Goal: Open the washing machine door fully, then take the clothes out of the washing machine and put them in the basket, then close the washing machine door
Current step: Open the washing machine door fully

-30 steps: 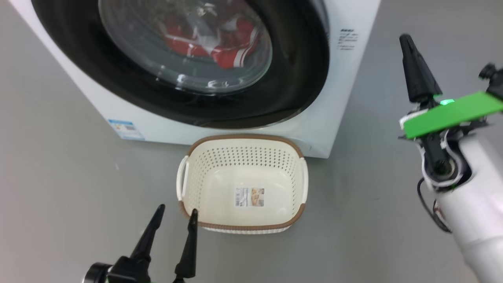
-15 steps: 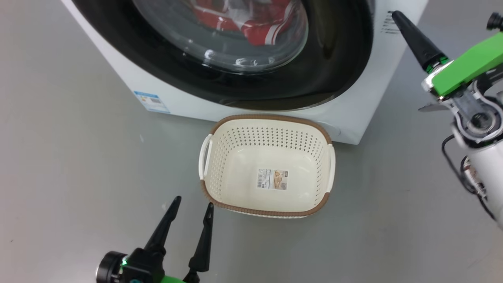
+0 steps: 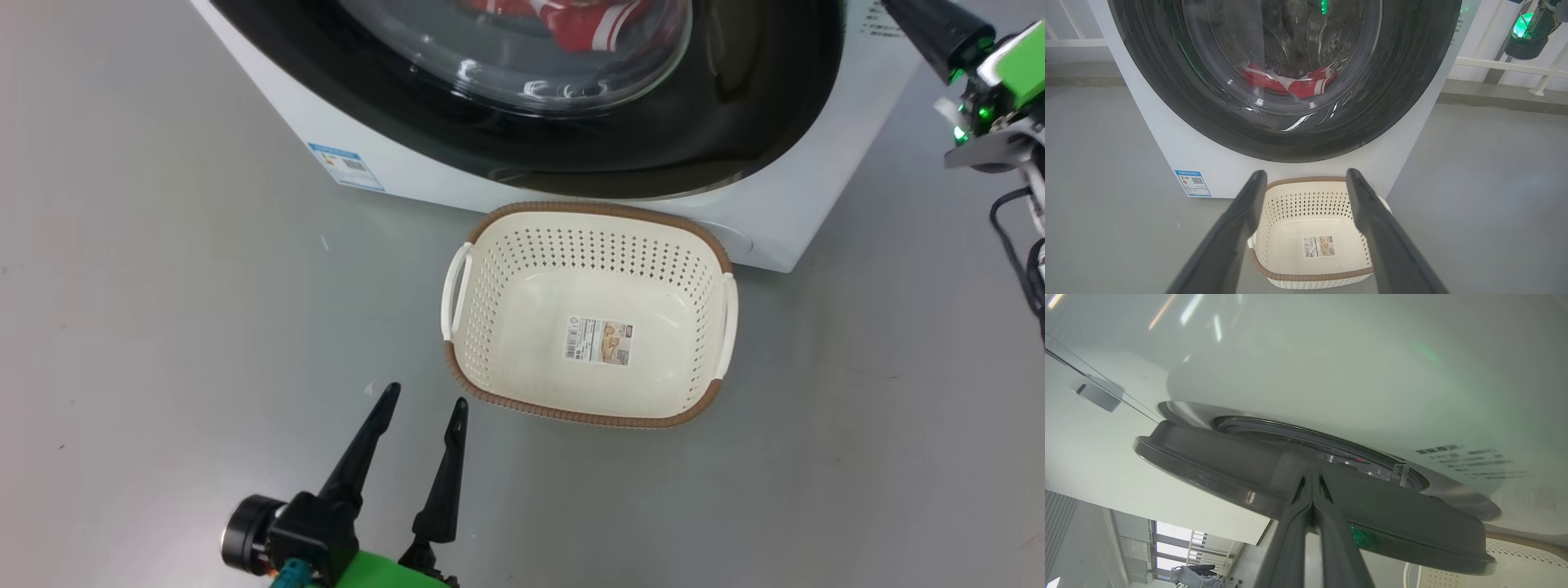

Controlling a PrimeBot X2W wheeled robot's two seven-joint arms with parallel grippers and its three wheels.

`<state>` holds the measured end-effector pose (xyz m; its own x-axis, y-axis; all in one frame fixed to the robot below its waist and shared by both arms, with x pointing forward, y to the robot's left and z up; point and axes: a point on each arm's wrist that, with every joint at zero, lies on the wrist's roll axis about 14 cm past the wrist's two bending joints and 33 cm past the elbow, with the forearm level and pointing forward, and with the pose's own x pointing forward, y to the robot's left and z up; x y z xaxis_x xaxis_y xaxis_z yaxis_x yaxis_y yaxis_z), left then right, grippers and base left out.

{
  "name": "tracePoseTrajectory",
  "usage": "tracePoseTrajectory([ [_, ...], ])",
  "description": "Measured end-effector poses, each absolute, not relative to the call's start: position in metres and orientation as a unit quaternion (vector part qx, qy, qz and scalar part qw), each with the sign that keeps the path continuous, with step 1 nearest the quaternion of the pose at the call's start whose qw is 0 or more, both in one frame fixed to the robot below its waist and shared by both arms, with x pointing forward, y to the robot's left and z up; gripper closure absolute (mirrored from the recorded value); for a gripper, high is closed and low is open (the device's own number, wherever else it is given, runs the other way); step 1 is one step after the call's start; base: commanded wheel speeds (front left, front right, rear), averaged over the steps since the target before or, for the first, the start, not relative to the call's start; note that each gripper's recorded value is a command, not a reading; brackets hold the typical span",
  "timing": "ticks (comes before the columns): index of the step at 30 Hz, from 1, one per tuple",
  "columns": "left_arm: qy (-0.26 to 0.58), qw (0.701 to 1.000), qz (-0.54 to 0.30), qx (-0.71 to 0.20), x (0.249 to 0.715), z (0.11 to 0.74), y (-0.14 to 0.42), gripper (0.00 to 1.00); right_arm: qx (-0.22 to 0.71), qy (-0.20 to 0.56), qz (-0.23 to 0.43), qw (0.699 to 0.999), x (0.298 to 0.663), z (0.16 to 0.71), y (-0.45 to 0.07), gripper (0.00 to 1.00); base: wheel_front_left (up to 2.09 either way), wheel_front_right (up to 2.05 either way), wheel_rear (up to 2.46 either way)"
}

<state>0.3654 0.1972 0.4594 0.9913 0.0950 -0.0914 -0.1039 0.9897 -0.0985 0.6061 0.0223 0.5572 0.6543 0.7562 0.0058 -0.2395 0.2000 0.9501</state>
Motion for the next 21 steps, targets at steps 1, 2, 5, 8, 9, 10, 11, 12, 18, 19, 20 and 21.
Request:
tracePoseTrajectory([
  [1, 0.042, 0.997, 0.050, -0.051, 0.367, 0.460, 0.197, 0.00, 0.540, 0.247, 0.338, 0.730, 0.608, 0.556, 0.023, 1.00, 0.00, 0.00, 0.00],
  [2, 0.043, 0.996, 0.050, -0.052, 0.367, 0.460, 0.198, 0.00, 0.541, 0.254, 0.338, 0.727, 0.610, 0.554, 0.024, 1.00, 0.00, 0.00, 0.00],
  [5, 0.044, 0.996, 0.055, -0.053, 0.369, 0.459, 0.200, 0.00, 0.533, 0.269, 0.337, 0.728, 0.615, 0.546, 0.027, 1.00, 0.00, 0.00, 0.00],
  [8, 0.048, 0.996, 0.059, -0.054, 0.369, 0.457, 0.201, 0.00, 0.531, 0.275, 0.339, 0.726, 0.619, 0.544, 0.031, 1.00, 0.00, 0.00, 0.00],
  [9, 0.050, 0.996, 0.059, -0.054, 0.369, 0.456, 0.201, 0.00, 0.530, 0.276, 0.342, 0.725, 0.620, 0.544, 0.033, 1.00, 0.00, 0.00, 0.00],
  [10, 0.051, 0.996, 0.059, -0.054, 0.369, 0.455, 0.200, 0.00, 0.528, 0.278, 0.343, 0.725, 0.621, 0.544, 0.034, 1.00, 0.00, 0.00, 0.00],
  [11, 0.053, 0.995, 0.059, -0.055, 0.369, 0.454, 0.200, 0.00, 0.525, 0.280, 0.346, 0.725, 0.622, 0.544, 0.036, 1.00, 0.00, 0.00, 0.00],
  [12, 0.054, 0.995, 0.059, -0.057, 0.369, 0.453, 0.200, 0.00, 0.525, 0.281, 0.347, 0.725, 0.623, 0.544, 0.038, 1.00, 0.00, 0.00, 0.00],
  [18, 0.051, 0.995, 0.060, -0.059, 0.370, 0.455, 0.200, 0.00, 0.519, 0.296, 0.352, 0.721, 0.622, 0.538, 0.043, 1.00, 0.00, 0.00, 0.00],
  [19, 0.049, 0.995, 0.060, -0.058, 0.372, 0.456, 0.201, 0.00, 0.517, 0.298, 0.354, 0.720, 0.621, 0.539, 0.043, 1.00, 0.00, 0.00, 0.00],
  [20, 0.048, 0.995, 0.061, -0.058, 0.372, 0.457, 0.201, 0.00, 0.516, 0.300, 0.357, 0.719, 0.620, 0.540, 0.044, 1.00, 0.00, 0.00, 0.00],
  [21, 0.047, 0.995, 0.061, -0.058, 0.372, 0.458, 0.201, 0.00, 0.513, 0.303, 0.360, 0.718, 0.619, 0.540, 0.045, 1.00, 0.00, 0.00, 0.00],
])
